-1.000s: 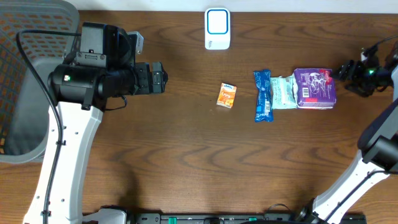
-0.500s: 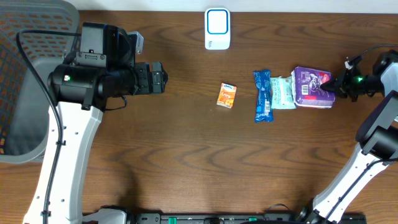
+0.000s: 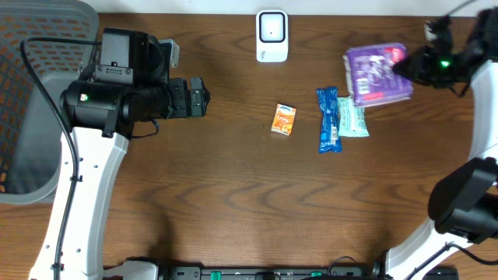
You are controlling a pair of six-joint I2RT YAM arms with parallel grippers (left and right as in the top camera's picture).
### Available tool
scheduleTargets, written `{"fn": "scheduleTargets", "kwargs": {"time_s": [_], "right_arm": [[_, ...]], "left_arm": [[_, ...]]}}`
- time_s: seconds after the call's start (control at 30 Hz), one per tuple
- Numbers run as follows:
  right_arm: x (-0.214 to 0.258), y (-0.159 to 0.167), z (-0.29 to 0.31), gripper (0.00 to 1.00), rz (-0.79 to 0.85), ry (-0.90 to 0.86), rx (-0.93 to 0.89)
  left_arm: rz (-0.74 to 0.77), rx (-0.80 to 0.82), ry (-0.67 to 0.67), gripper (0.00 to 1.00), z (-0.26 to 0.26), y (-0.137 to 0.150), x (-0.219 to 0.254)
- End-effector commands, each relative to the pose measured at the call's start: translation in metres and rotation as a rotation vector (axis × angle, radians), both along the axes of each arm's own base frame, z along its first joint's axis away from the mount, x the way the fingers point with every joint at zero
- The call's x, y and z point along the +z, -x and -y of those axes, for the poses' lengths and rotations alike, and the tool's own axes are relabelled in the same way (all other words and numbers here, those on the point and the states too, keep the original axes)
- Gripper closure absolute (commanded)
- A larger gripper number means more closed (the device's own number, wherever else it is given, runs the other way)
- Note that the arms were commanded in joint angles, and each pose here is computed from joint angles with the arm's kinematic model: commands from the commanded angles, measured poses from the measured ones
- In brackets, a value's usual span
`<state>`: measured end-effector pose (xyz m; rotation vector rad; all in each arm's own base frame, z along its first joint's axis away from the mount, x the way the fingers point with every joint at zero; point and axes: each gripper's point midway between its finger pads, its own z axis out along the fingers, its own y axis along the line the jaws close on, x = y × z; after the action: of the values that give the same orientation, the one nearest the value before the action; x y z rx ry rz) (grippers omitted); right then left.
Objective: Scan the item barcode
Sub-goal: 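Grasp the red-purple pack with the right gripper and lift it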
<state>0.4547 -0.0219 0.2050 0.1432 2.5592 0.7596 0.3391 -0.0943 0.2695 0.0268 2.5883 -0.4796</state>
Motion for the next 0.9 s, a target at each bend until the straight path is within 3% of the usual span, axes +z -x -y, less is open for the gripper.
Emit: {"fn": "scheduleTargets", "kwargs": {"time_s": [0.0,0.17,0.43,0.5,0.6,0.77,0.87], "right_arm": [[0.001,-0.007,-0.046,0.99,-0.047,-0.078,0.005],[-0.003,-0.022,-0.108,0.99,-0.056,-0.03,-0.019],[-0.033,-0.007,-0.138,0.99,-0.08,0.389,-0.09],[-0.032,-0.008,-0.124,0.99,-0.058,0.521,-0.176],[-0.026,-0.016,-0.095,0.99,-0.038,0.587,-0.266],[-0.011,-0.014,-0.004,0.99,-0.047,0.811,-0.452],[0.007,0.005,0.063,0.99,-0.091,1.054,-0.588]], "left_arm": [[-0.005,0.009,-0.008,0.02,-0.002,0.0,-0.002],[-0.005,0.009,-0.008,0.02,-0.002,0.0,-0.002],[-0.005,0.008,-0.008,0.02,-0.002,0.0,-0.002],[-0.005,0.008,-0.008,0.02,-0.002,0.0,-0.002],[-0.005,0.008,-0.008,0.02,-0.002,0.0,-0.002],[-0.005,0.009,-0.008,0.02,-0.002,0.0,-0.002],[-0.005,0.009,-0.008,0.02,-0.002,0.0,-0.002]]}}
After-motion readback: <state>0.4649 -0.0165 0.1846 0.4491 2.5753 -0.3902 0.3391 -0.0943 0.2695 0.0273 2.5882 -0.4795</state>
